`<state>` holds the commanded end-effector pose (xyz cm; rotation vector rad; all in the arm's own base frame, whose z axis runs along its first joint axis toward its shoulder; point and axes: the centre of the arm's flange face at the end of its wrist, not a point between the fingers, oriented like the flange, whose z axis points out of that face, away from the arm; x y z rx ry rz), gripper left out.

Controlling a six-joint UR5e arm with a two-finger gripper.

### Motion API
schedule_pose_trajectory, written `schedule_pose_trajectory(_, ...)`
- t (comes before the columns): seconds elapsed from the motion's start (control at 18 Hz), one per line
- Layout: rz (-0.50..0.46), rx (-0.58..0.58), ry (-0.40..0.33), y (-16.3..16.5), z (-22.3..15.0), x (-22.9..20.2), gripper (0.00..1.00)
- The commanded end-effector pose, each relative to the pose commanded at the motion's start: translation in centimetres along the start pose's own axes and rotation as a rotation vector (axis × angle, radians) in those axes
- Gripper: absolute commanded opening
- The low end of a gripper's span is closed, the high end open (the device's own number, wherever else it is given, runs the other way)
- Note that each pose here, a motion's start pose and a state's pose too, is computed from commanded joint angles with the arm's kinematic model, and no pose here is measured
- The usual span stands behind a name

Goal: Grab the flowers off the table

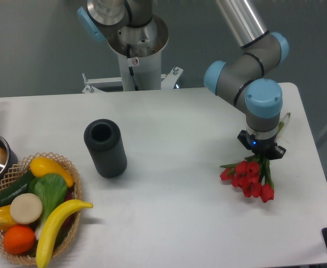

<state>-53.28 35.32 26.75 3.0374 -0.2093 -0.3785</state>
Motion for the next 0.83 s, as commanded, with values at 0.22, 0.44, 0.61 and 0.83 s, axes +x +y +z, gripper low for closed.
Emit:
schedule_pose_trajectory(0.22, -0.020, 0.009, -0.011, 1.1, -3.2, -1.0, 0.00)
schedule_pose_trajectory(0.44, -0.043, -0.005, 0.038, 1.9, -7.2, -3.2, 0.00)
schedule_pose_trajectory(0.61, -0.063, 0.007, 0.122, 2.0, -10.6, -4.4, 0.00)
schedule_pose_trajectory(0.83, -0.071, 0.032, 0.147, 2.2, -11.9, -5.1, 0.00)
